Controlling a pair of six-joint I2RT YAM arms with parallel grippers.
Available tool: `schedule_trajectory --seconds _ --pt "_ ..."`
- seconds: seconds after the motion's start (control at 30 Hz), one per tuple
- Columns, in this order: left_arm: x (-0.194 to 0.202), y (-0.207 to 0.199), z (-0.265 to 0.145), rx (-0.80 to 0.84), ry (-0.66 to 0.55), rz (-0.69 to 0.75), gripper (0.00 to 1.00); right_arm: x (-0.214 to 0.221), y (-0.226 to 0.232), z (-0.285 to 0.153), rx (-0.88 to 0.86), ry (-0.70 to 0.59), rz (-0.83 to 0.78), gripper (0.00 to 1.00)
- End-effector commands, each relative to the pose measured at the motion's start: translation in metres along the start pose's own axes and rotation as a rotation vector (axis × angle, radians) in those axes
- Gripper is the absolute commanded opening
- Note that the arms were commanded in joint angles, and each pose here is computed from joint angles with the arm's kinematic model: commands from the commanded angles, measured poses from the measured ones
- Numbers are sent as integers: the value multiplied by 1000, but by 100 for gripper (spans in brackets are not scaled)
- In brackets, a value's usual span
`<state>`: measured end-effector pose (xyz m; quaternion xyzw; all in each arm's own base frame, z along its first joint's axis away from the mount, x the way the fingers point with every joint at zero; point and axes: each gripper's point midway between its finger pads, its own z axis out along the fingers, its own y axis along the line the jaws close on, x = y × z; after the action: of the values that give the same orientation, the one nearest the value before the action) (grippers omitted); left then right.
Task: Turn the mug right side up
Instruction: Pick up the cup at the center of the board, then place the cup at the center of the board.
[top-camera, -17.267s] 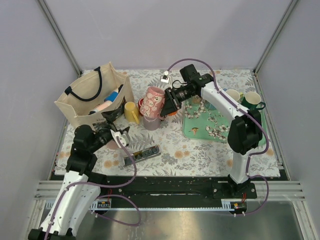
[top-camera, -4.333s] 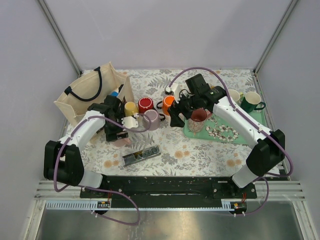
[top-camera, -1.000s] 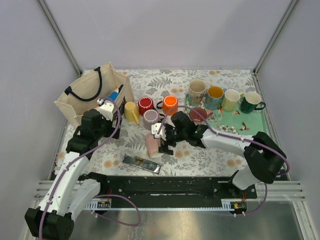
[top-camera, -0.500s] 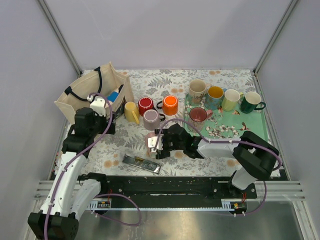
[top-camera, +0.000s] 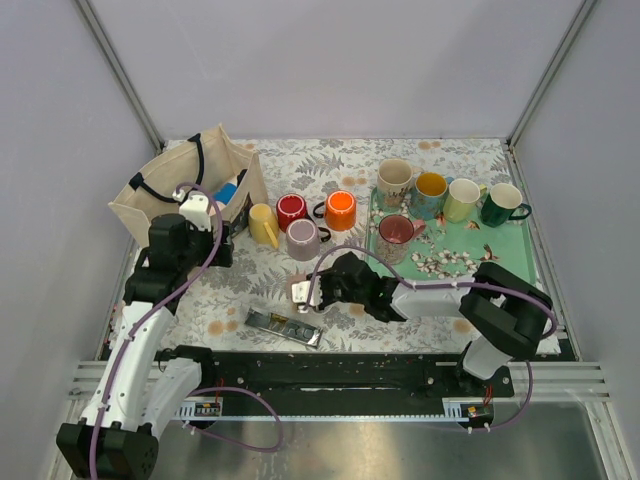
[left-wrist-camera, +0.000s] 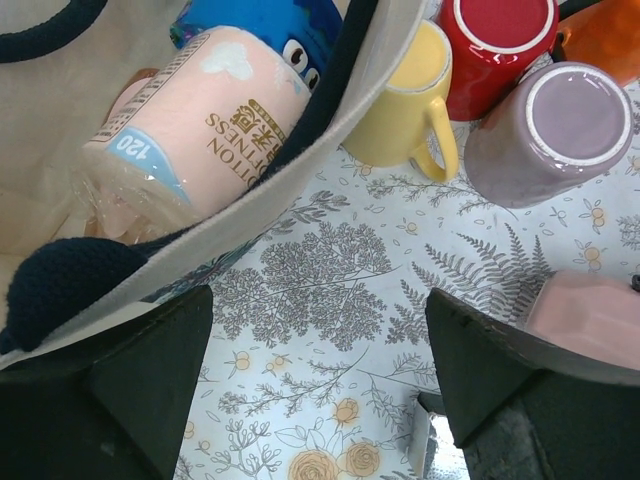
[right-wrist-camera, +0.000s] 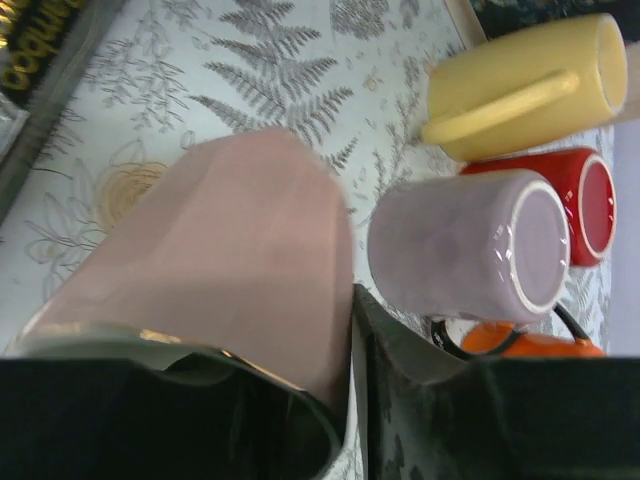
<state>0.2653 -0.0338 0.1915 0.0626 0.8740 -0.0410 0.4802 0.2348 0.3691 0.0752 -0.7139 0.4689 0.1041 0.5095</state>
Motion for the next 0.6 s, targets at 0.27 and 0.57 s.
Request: schedule_trajectory --seconds 0.27,0.57 --pt "-46 -9 -10 66 -185 -23 89 42 -29 -86 -86 340 157 0" --pt "-68 -18 -21 131 -253 102 90 68 9 -156 -416 530 221 6"
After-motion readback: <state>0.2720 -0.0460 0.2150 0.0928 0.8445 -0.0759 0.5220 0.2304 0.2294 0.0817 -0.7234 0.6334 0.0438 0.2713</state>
